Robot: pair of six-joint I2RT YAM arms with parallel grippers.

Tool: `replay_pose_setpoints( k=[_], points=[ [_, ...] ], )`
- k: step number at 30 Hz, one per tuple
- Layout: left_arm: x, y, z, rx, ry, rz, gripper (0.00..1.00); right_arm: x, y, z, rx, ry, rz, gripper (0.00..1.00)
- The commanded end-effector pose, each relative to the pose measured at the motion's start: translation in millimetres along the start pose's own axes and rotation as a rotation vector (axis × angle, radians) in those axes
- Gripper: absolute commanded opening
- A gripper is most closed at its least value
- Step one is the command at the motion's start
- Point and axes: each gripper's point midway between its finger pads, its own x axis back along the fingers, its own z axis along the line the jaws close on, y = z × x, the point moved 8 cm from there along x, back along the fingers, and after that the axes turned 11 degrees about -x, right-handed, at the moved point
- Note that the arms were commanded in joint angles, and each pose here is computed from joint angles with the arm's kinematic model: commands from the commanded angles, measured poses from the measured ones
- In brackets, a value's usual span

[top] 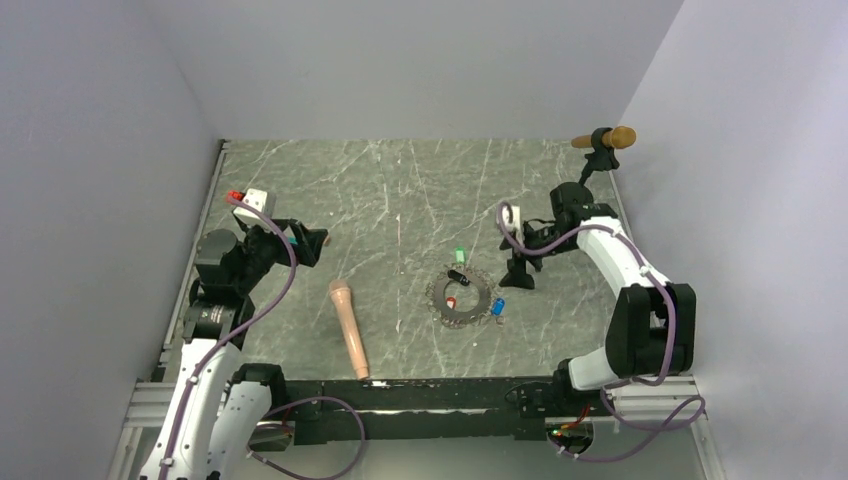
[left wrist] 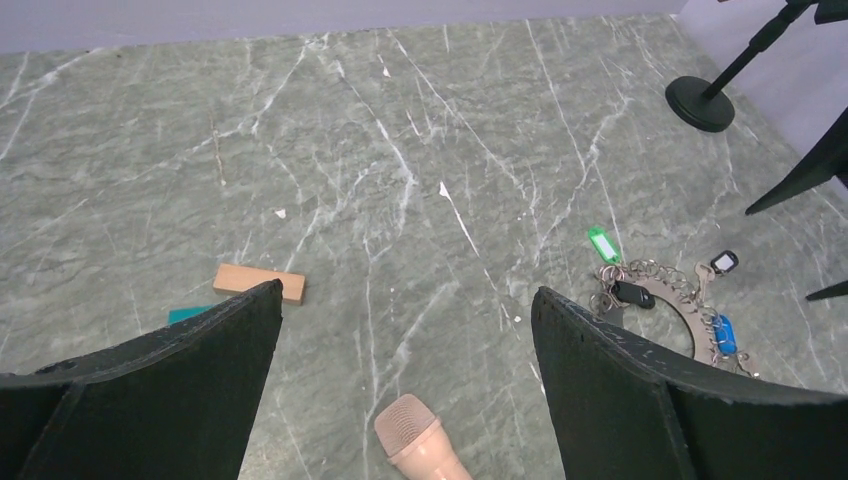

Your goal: Put the keys on the keyring

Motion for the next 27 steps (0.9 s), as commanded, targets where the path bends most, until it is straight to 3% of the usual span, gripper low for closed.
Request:
replay_pose_setpoints(
  k=[1,6,11,19,27],
  points=[
    [0,19,-3,-0.011,-0.037,-0.068,0.98,2,-15,-3,0.243,-0.08,0.147,1.0],
    [0,19,-3,-0.01,-0.037,-0.065,0.98,2,-23,-3,0.287,-0.021,0.194,0.99],
    [0,19,-4,-0.009,-0.045,-0.069,0.98,-14,-12,13,0.316,0.081,0.08,0.9],
    [-2,18,-5,-0.006,-0.058,-0.063,0.98,-55,-3,42,0.365,0.237,0.112,0.8],
    [-3,18,-5,-0.004,-0.067,-0.055,0.98,-91,-15,58,0.395,0.329,0.243,0.66]
  ],
)
